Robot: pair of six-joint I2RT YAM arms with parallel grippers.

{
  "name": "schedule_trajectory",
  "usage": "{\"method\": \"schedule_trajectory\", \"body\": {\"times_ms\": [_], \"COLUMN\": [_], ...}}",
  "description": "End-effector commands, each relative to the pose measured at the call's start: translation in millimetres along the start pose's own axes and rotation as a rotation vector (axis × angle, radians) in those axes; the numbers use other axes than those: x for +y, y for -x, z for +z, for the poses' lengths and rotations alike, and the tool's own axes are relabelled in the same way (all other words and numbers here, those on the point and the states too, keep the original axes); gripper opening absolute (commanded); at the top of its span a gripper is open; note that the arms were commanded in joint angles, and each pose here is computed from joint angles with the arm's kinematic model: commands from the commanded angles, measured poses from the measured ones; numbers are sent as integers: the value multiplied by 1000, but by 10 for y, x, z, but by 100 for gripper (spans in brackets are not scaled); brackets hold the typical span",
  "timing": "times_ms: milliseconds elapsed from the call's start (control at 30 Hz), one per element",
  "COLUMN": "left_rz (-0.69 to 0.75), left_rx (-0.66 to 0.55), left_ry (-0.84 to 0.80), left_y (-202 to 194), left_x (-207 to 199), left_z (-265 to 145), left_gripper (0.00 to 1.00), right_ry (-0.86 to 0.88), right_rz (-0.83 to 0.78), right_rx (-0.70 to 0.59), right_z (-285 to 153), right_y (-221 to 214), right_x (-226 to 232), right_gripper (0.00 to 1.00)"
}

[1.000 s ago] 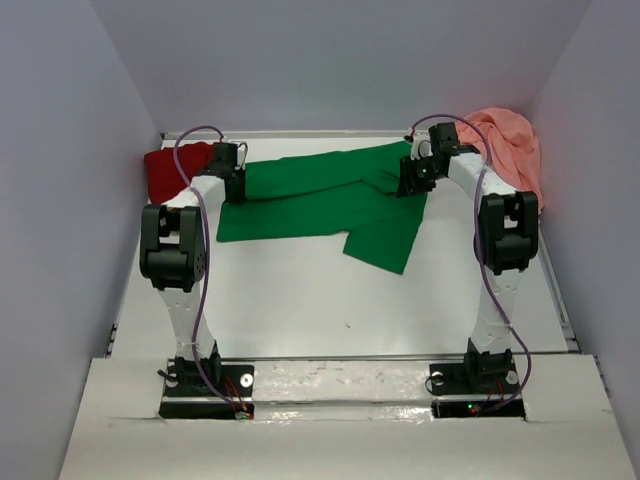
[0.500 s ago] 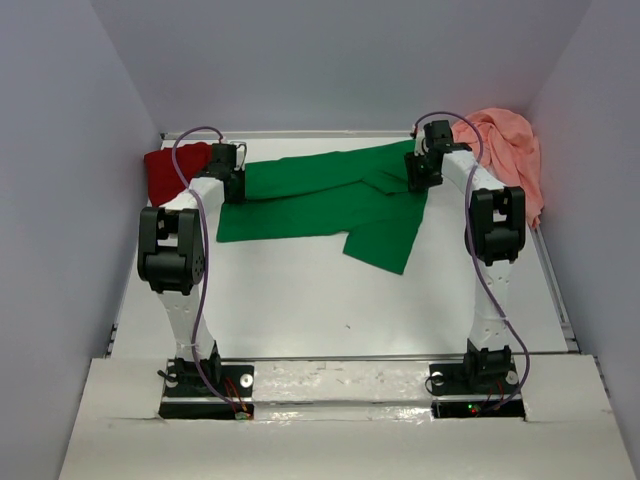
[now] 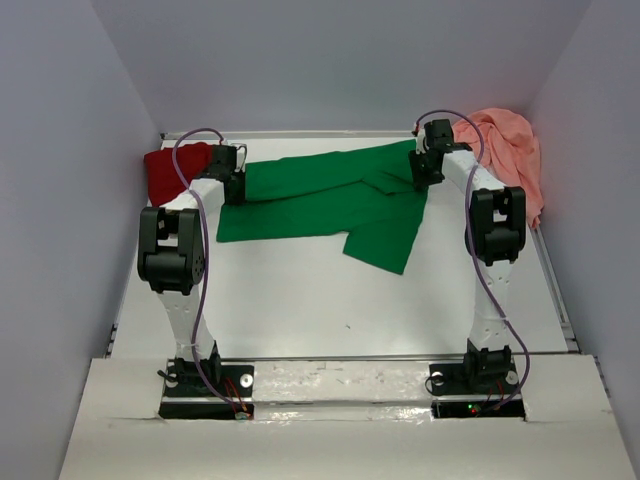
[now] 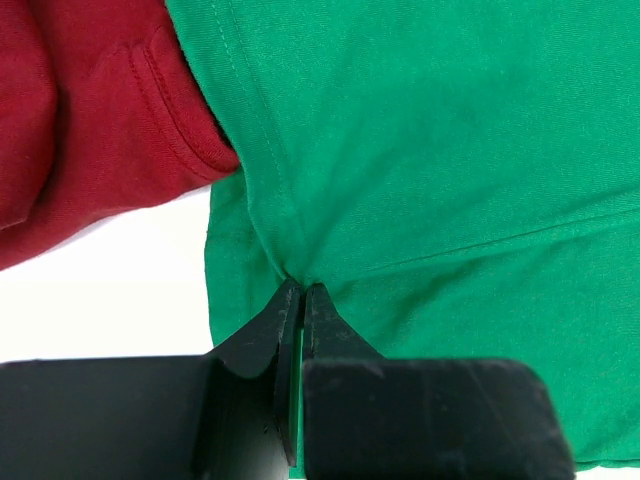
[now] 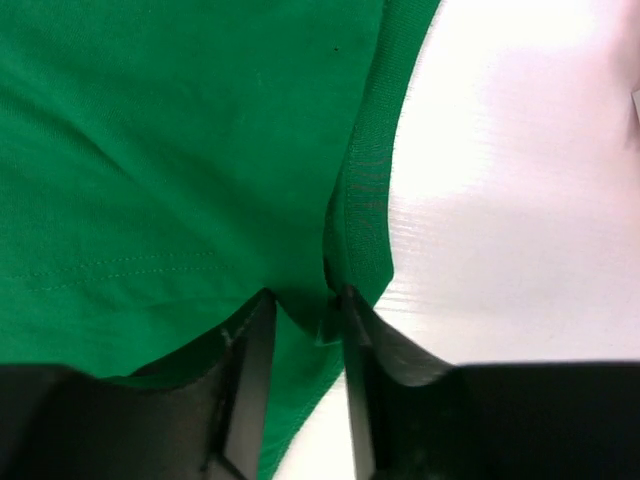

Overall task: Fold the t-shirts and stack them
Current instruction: Fold the flattened tshirt in 1/3 of the way

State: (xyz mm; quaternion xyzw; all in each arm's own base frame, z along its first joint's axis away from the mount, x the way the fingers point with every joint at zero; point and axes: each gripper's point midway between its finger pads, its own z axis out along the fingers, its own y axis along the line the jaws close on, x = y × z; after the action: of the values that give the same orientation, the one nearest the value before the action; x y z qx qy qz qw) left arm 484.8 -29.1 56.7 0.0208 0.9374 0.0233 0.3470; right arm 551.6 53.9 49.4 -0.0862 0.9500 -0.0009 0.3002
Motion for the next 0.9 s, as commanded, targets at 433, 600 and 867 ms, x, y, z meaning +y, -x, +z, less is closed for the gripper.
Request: {"method": "schedule_trajectory", "body": {"times_ms": [433,600,867], "left_rz": [5,14,20], "left_rx": [-87,-123,-249], "left_ry": [2,31,109], "left_y": [304,455,1047], "left_x": [8,73,224], "left_z": [-237,-298,-485], "left_gripper": [0,0,0], "right_ry": [52,58,50], "right_rz": [-4,-9,-9], "right_rx": [-94,-127,-221], "right_z": [-266,-378,-579], "right_y": [262,381,799], "right_x": [121,125,90], "right_gripper": [0,0,0]}}
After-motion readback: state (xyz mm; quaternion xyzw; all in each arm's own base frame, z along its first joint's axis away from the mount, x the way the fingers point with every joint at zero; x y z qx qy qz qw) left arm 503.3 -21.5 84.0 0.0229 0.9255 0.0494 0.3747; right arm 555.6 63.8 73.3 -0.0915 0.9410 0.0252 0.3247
